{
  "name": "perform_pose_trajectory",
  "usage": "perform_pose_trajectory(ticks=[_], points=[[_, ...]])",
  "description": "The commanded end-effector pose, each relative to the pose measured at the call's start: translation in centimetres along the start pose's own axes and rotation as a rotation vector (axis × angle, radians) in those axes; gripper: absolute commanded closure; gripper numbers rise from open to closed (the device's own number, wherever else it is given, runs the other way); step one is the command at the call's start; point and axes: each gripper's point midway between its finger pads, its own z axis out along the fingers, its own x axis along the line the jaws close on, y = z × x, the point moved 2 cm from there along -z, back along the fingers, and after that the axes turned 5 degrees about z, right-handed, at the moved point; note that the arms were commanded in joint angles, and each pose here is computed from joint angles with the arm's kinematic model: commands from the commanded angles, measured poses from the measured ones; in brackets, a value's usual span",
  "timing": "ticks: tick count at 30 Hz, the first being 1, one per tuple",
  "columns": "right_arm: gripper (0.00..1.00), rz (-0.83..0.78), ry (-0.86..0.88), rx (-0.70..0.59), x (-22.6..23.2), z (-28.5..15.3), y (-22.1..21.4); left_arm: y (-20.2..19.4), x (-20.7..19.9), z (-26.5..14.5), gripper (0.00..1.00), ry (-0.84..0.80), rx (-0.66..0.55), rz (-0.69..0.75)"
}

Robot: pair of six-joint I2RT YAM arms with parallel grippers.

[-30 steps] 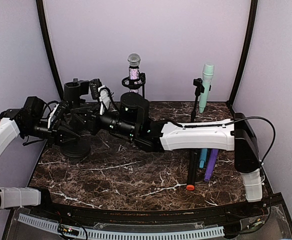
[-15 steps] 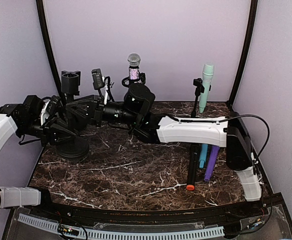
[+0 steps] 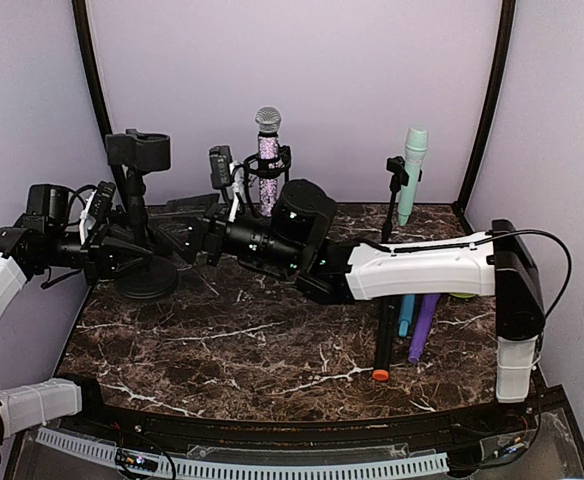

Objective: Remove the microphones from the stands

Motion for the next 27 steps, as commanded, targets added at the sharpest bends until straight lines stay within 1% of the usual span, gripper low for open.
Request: perform_pose_trajectory(ticks=[1, 5, 9, 12, 15, 16, 23, 25, 27], points=[[0.23, -0.126, -0.200, -0.050, -2.0, -0.6, 0.5, -0.5, 2.8, 0.1, 1.00, 0.112, 0.028, 0.065], [0.25, -0.193, -0.364, -0.087, -4.2, -1.8, 0.5, -2.3, 5.5, 0.3, 1.00, 0.210, 0.053, 0.114], [0.25, -0.230, -0.466, -0.093, -5.5, -3.7, 0.3, -5.0, 8.6, 0.8, 1.00, 0.286, 0.081, 0.129], [0.26, -0.252, -0.516, -0.077, -5.8, -4.9, -0.2, -6.5, 11.4, 1.1, 1.00, 0.348, 0.087, 0.134], [0.26, -0.266, -0.565, -0.046, -6.3, -6.0, -1.3, -7.7, 13.6, 1.8, 1.00, 0.353, 0.066, 0.158], [0.26, -0.271, -0.586, -0.036, -6.5, -6.4, -1.6, -7.5, 14.6, 1.8, 1.00, 0.377, 0.045, 0.188], [0.28, -0.279, -0.670, -0.001, -6.7, -8.7, -2.9, -9.8, 21.6, 2.7, 1.00, 0.478, 0.053, 0.142], [0.28, -0.282, -0.694, 0.001, -6.7, -9.3, -3.0, -11.1, 23.3, 3.2, 1.00, 0.492, 0.058, 0.122], [0.29, -0.279, -0.713, 0.006, -6.9, -9.8, -3.2, -12.0, 24.4, 3.9, 1.00, 0.509, 0.069, 0.136]])
